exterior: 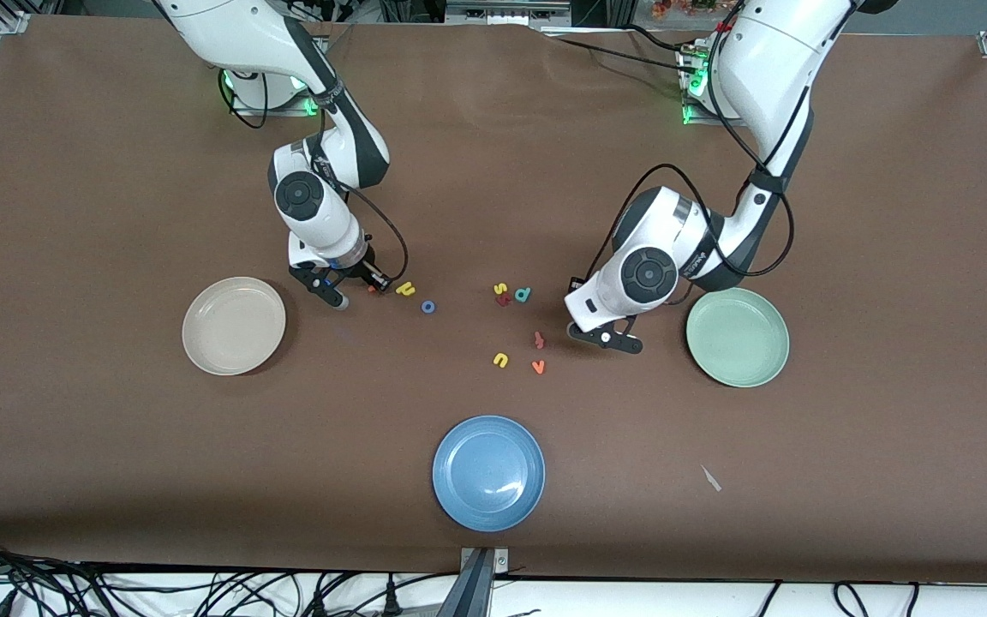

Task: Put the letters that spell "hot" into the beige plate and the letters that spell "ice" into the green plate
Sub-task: 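Pinch red l with the left gripper while the right gripper pinches orange t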

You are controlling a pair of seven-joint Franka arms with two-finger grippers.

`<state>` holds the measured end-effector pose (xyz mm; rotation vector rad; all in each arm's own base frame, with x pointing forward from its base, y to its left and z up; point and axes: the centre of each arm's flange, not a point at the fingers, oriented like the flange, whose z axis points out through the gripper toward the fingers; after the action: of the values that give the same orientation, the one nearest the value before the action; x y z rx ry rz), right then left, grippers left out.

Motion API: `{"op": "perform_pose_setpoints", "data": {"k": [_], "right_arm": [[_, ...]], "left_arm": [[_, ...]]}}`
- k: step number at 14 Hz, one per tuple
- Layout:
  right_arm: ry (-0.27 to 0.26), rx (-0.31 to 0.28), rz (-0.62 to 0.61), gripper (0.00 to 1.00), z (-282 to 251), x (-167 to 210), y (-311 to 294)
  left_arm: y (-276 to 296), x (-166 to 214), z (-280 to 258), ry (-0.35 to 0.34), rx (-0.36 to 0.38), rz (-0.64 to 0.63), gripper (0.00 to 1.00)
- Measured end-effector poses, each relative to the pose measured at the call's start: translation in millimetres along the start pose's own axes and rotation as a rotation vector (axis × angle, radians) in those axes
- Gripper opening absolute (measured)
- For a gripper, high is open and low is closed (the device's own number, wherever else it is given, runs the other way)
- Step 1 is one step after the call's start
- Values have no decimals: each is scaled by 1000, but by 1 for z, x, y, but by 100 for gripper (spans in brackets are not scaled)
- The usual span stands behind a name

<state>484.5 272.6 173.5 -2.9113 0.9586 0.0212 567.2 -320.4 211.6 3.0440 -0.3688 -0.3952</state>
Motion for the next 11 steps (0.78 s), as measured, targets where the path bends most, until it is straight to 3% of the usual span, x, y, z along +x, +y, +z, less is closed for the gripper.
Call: {"op": "perform_pose_setpoints", "data": {"k": [2,5,8,11], "right_arm": [[1,3,0,31,-1,1,-2],[2,6,14,27,-2,1,-3],[5,13,34,20,-4,3,-8],[4,12,39,19,-3,3,-10]], "left_arm": [[-3,0,5,-5,15,4,61],[-12,2,12,0,89,40,60],[-13,3,22,-5,93,44,59],[-14,2,38,-23,94,44,56]]}}
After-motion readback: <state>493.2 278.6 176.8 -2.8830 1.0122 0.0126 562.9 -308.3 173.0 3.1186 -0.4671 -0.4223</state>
